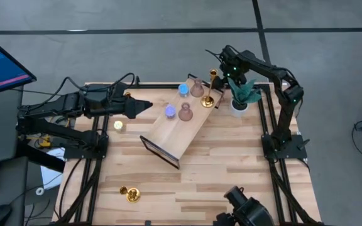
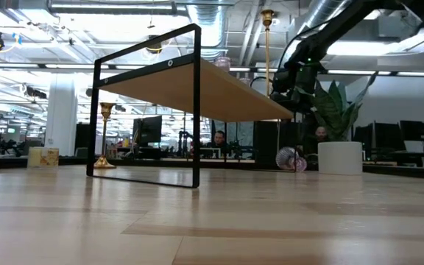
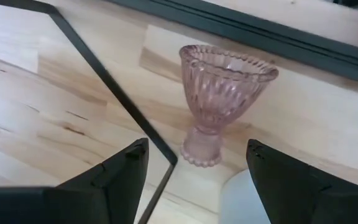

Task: Pick & Place candle stick holders
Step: Put the glass candle holder on the shelf

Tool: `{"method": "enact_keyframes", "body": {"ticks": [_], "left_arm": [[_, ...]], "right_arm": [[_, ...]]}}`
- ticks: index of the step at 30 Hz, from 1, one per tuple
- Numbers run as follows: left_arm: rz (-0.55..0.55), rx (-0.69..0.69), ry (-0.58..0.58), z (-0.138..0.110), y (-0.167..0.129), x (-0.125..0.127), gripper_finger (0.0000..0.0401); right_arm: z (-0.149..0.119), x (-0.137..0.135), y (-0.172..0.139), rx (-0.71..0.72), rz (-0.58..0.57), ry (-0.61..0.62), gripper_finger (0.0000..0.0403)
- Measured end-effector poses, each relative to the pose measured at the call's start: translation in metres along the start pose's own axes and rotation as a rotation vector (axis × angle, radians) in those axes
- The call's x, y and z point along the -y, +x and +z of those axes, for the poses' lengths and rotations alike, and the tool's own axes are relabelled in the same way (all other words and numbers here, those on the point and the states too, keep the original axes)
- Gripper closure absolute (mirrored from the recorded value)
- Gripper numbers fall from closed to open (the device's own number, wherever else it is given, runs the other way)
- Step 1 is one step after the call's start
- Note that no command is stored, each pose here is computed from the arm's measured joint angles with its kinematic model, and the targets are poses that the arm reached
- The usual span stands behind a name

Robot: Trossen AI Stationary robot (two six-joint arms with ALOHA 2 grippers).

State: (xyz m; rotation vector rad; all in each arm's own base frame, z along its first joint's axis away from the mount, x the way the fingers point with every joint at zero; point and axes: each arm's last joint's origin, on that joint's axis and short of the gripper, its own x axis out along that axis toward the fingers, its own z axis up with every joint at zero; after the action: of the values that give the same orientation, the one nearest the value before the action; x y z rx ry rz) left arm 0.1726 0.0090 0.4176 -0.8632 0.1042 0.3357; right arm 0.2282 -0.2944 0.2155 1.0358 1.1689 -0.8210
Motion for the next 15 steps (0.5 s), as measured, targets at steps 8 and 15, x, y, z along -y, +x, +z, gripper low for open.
{"method": "enact_keyframes", "body": {"ticks": [8, 15], "left_arm": [[-0.002, 0.009, -0.002, 0.001, 0.000, 0.000, 0.0202], [-0.003, 0.009, -0.002, 0.001, 0.000, 0.000, 0.0202]], "right_arm": [[0.003, 0.008, 0.002, -0.010, 0.040, 0.047, 0.0143], [-0.003, 0.010, 0.014, -0.021, -0.024, 0.036, 0.0143]]}}
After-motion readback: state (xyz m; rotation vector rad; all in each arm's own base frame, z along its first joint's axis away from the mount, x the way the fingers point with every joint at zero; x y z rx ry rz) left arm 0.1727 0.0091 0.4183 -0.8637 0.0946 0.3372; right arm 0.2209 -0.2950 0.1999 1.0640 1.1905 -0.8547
